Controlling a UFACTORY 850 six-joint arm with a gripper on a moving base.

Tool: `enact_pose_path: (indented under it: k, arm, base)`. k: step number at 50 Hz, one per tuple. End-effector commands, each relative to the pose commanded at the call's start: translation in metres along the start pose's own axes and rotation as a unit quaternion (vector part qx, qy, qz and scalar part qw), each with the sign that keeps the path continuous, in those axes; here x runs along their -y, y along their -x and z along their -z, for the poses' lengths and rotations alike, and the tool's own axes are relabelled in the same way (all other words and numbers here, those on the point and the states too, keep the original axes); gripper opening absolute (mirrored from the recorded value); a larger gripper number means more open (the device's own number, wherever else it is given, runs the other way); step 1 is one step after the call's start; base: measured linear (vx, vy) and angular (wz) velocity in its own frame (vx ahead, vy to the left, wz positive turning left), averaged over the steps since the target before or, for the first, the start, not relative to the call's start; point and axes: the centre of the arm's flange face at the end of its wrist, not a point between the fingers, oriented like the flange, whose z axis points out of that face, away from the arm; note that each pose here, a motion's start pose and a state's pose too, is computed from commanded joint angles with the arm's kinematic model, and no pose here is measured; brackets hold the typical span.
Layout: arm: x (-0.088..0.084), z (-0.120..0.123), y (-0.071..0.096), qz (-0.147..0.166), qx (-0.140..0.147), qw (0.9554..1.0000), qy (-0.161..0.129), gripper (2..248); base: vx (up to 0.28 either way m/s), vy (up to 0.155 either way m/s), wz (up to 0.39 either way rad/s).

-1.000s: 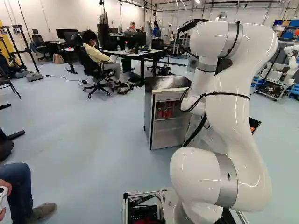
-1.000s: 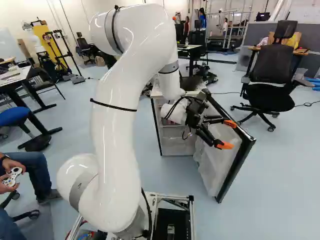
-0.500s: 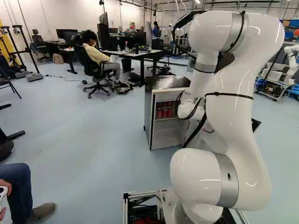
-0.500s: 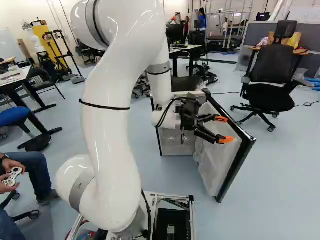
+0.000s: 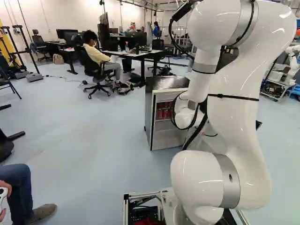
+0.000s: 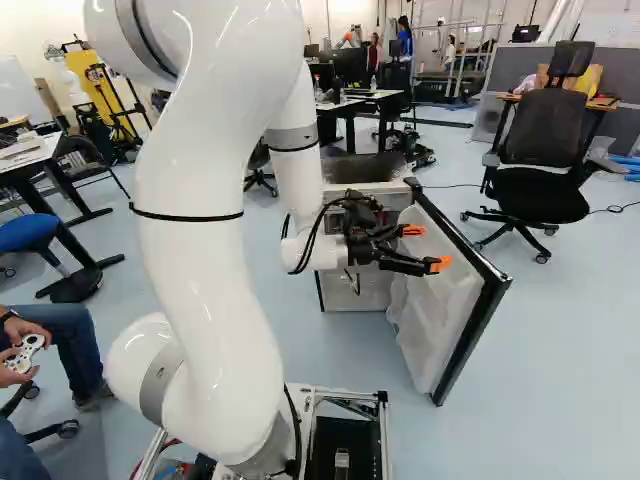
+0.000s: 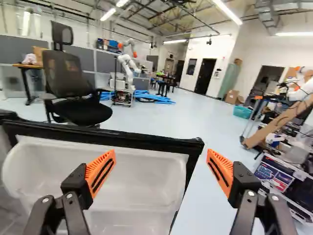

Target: Grab a drink from the fridge

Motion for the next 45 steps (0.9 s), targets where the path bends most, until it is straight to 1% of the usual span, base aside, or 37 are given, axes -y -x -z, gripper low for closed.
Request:
enact_pose_path:
  k: [5,10,16,22,32,45]
  arm:
    - [-0.004,0.010,0.000,0.007,-0.002,0.9994,-0.033,247]
    - [-0.008,0.020,0.000,0.013,-0.004,0.9978,-0.064,247]
    - [-0.010,0.028,0.000,0.018,-0.007,0.9948,-0.100,247]
    - [-0.006,0.030,-0.001,0.020,-0.011,0.9912,-0.131,247]
    - [0.003,0.033,-0.002,0.022,-0.019,0.9829,-0.182,247]
    - [0.015,0.034,-0.003,0.023,-0.029,0.9691,-0.244,247]
  base:
    - [0.000,0.000,0.000]
    - [0.000,0.000,0.000]
    - [0.000,0.000,0.000]
    - [0.000,0.000,0.000]
    - [0.000,0.000,0.000]
    - [0.000,0.000,0.000]
